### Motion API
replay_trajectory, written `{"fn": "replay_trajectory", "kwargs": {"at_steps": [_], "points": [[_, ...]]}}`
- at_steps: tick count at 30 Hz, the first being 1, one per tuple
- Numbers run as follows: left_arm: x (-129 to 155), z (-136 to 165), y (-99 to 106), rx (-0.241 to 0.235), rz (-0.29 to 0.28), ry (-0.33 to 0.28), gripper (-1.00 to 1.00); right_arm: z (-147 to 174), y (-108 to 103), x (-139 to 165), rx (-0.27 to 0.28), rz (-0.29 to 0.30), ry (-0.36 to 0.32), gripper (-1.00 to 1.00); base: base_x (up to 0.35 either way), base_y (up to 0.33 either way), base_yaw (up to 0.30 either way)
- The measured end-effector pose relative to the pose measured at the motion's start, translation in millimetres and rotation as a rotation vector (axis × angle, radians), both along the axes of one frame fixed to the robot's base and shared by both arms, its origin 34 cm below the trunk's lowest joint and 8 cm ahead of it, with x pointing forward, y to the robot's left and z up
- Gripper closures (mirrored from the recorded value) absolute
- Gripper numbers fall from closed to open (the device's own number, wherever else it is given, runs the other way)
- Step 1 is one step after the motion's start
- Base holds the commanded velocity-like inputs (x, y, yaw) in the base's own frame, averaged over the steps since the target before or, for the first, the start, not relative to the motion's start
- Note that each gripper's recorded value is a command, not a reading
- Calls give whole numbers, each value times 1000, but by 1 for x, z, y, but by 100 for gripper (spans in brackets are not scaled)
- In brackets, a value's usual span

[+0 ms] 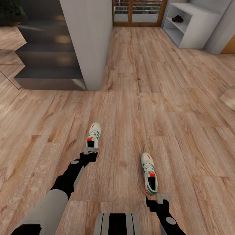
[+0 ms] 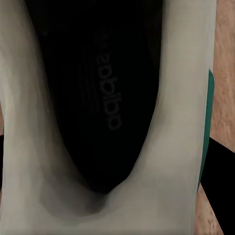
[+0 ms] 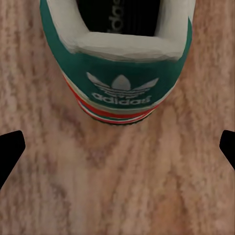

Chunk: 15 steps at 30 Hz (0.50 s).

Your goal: Pick up the two gym shoes and the two sandals from the corridor floor and place them onto the hallstand (shoe rack) in the corridor, making sure they are on the rack and not on the floor. Arrange them so the two gym shoes are next to each other and the two sandals are next to each other.

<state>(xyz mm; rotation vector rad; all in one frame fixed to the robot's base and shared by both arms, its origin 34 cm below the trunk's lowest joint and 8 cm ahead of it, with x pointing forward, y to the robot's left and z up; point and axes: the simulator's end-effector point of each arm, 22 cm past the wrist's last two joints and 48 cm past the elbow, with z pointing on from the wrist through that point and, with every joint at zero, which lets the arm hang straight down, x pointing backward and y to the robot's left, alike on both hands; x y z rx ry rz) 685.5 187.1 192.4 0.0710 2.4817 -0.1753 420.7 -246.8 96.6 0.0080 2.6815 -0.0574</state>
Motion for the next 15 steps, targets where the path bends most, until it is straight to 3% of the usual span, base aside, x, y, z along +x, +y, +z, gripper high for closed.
{"fn": "replay_trajectory", "kwargs": {"at_steps": [7,15], "points": [[0,0,0,0,1,0,100,0,0,0,0,0,0,-100,11,0,0],[0,0,0,-1,1,0,100,0,0,0,0,0,0,-100,115,0,0]]}}
